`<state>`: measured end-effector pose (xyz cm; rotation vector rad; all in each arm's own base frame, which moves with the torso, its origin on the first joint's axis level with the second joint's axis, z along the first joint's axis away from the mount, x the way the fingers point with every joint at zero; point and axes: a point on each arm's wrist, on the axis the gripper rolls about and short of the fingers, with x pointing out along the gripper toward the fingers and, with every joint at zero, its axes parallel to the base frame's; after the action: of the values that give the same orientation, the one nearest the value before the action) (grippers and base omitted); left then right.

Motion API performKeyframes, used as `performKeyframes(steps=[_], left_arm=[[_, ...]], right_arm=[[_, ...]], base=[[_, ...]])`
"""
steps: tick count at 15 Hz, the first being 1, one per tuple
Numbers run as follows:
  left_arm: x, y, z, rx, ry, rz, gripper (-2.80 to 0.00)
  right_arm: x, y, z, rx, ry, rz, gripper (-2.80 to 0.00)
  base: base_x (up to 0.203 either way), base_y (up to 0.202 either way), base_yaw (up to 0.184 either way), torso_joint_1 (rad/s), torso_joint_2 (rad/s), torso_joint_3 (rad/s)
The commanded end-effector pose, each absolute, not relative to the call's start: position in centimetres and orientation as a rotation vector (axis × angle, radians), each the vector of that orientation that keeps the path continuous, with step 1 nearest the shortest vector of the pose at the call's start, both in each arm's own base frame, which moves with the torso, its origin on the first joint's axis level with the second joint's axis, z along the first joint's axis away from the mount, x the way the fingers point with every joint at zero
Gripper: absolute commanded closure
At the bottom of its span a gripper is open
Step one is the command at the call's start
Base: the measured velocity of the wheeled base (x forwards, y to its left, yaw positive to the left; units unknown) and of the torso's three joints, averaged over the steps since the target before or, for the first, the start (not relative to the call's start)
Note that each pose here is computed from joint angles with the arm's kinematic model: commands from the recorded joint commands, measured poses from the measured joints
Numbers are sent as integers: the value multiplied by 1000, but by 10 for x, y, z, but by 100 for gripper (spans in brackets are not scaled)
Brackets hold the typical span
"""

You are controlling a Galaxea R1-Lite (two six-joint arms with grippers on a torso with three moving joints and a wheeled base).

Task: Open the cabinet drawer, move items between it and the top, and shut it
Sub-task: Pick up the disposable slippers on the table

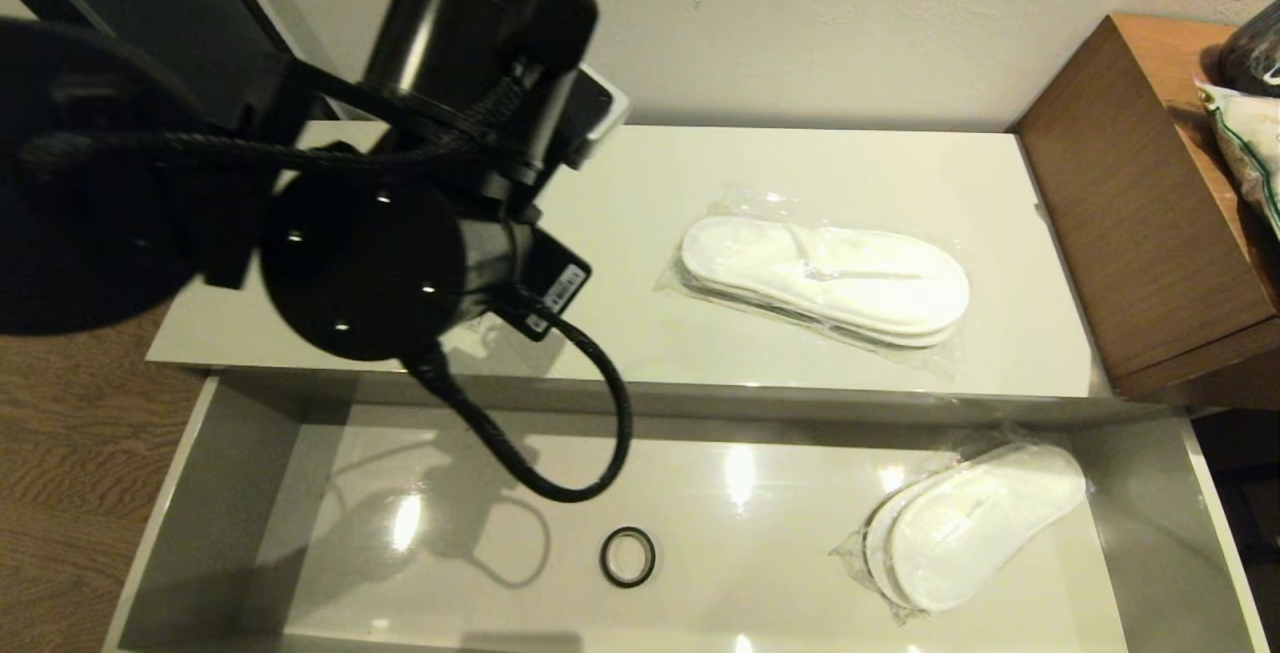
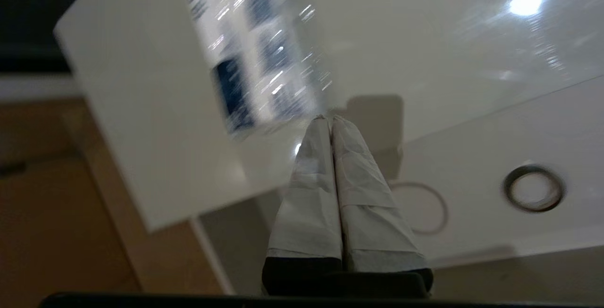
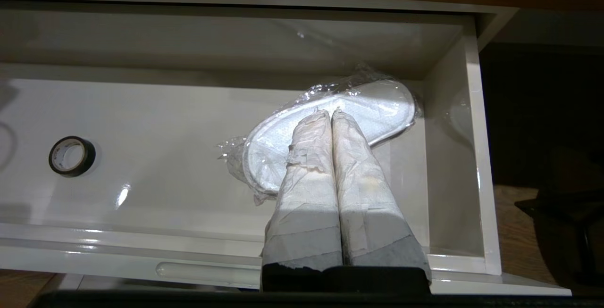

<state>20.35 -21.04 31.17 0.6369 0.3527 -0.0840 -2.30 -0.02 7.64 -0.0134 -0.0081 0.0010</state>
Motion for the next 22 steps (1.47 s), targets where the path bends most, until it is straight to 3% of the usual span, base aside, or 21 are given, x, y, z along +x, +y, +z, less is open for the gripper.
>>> performKeyframes(steps=[1, 5, 11, 13, 16, 19, 22], left_arm=[[187, -164, 334, 576, 374, 2, 0], [142, -85, 340, 422, 512, 185, 0], [69, -38, 229, 198, 747, 309, 0], [38, -13, 212, 18, 708, 341, 0], [0, 19, 230, -173, 579, 435, 0], [-59, 42, 242, -89, 469, 487, 0], [-140, 27, 229, 131, 370, 490, 0]], right_arm=[[-23, 0, 76, -14, -7, 1, 0], [-23, 0, 76, -14, -6, 1, 0], [-23, 0, 77, -14, -8, 1, 0], [-23, 0, 77, -14, -8, 1, 0], [-23, 0, 77, -14, -8, 1, 0], [-23, 0, 76, -15, -7, 1, 0], [-23, 0, 77, -14, -8, 1, 0]], base=[[0, 0, 0, 0, 0, 0], [0, 0, 0, 0, 0, 0], [0, 0, 0, 0, 0, 0], [0, 0, 0, 0, 0, 0], [0, 0, 0, 0, 0, 0], [0, 0, 0, 0, 0, 0], [0, 0, 0, 0, 0, 0]])
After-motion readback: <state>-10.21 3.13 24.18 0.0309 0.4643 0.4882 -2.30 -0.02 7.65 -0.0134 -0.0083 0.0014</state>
